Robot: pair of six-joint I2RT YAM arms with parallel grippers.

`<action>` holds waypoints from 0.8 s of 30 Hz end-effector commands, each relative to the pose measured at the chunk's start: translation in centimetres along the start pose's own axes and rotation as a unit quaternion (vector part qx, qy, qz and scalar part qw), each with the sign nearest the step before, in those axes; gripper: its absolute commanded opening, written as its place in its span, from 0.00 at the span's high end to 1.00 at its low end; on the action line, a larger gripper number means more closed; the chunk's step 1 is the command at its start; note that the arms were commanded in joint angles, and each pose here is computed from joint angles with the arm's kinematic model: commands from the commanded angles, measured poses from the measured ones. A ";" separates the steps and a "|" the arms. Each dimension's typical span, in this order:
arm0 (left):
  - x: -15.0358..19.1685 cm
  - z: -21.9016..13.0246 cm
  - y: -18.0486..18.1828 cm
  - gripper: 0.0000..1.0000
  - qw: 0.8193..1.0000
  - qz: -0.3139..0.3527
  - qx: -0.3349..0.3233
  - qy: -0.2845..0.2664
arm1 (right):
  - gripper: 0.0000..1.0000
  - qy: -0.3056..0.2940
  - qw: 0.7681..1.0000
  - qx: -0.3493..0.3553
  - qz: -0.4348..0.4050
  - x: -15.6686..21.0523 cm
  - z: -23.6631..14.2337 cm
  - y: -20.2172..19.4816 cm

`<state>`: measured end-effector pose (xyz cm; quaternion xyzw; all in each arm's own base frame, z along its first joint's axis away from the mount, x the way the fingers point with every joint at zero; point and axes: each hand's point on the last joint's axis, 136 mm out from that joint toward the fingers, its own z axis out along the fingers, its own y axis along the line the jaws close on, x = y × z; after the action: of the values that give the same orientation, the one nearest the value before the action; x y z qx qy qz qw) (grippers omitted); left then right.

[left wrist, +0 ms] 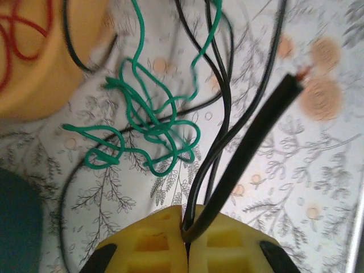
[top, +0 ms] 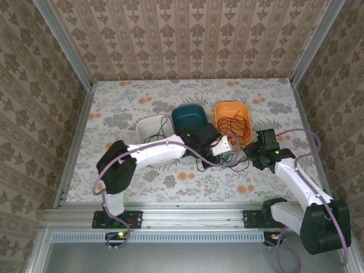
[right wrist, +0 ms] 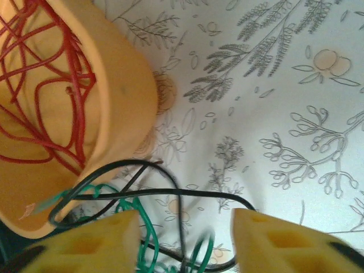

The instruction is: Untangle the cables

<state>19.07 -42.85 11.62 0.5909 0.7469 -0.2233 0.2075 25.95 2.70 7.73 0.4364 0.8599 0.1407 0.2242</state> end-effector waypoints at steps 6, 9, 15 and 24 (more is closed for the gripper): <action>-3.9 -8.6 0.8 1.00 0.981 -0.064 0.078 -0.164 | 0.46 0.009 1.000 0.017 -0.005 0.4 0.3 -2.2; -3.8 -9.3 1.5 1.00 0.979 -0.075 0.072 -0.175 | 0.46 0.033 0.996 -0.048 -0.063 0.9 -0.1 0.6; -3.2 -9.6 2.3 1.00 0.979 -0.085 0.062 -0.172 | 0.48 0.072 0.971 -0.172 -0.147 2.6 -2.4 4.9; -2.6 -8.9 2.9 1.00 0.980 -0.096 0.055 -0.164 | 0.50 0.104 0.928 -0.304 -0.188 5.2 -5.7 8.0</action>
<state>22.20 -39.14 19.84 0.4889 0.7447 -0.3639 0.2720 26.50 9.34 13.70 0.2131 0.8695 0.3464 0.2802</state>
